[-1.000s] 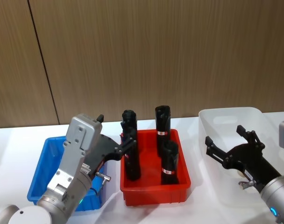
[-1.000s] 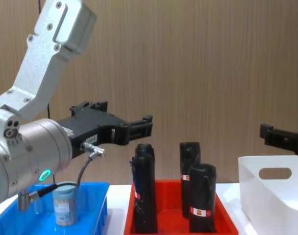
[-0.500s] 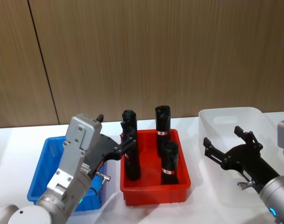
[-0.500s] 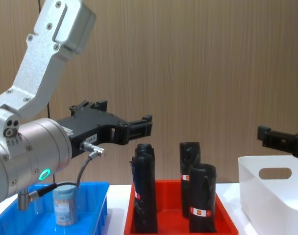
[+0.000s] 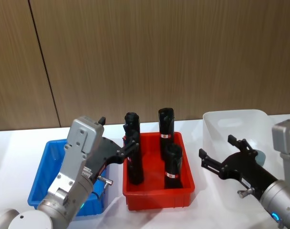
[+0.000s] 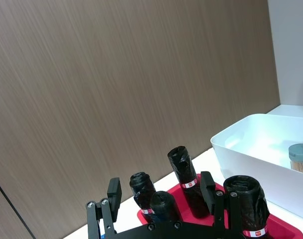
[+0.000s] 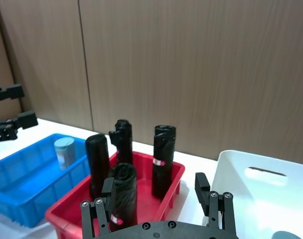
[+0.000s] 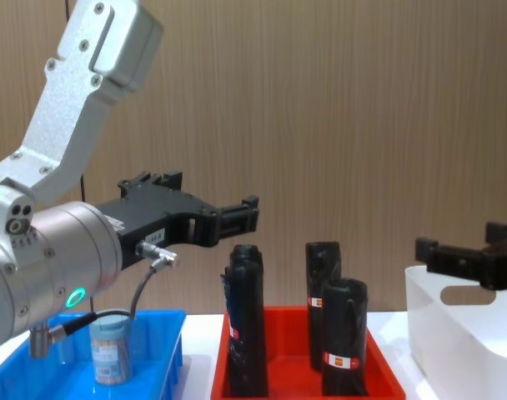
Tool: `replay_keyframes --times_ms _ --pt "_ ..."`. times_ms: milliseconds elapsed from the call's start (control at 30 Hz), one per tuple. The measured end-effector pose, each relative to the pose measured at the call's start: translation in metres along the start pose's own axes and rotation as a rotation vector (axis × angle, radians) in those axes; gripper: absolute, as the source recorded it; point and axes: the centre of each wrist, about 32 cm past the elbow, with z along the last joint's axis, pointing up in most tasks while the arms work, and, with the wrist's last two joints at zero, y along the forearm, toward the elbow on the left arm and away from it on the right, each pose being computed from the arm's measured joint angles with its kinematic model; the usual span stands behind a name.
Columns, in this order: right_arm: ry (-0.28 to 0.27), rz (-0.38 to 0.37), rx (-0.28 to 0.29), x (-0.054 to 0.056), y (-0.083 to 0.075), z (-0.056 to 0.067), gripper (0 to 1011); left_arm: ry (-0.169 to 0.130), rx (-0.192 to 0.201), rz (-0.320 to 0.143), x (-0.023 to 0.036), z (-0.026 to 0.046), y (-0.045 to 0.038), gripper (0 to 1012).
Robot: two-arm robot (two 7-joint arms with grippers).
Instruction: Pick the cotton swabs from the blue box and place them into the white box.
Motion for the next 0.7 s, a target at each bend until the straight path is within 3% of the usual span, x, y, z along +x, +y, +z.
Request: replay_keyframes --times_ms 700 --pt "0.018 0.125 -0.1 0.013 0.025 -0.005 1002 0.0 0.0 0.0 0.0 0.0 0.0 1004"
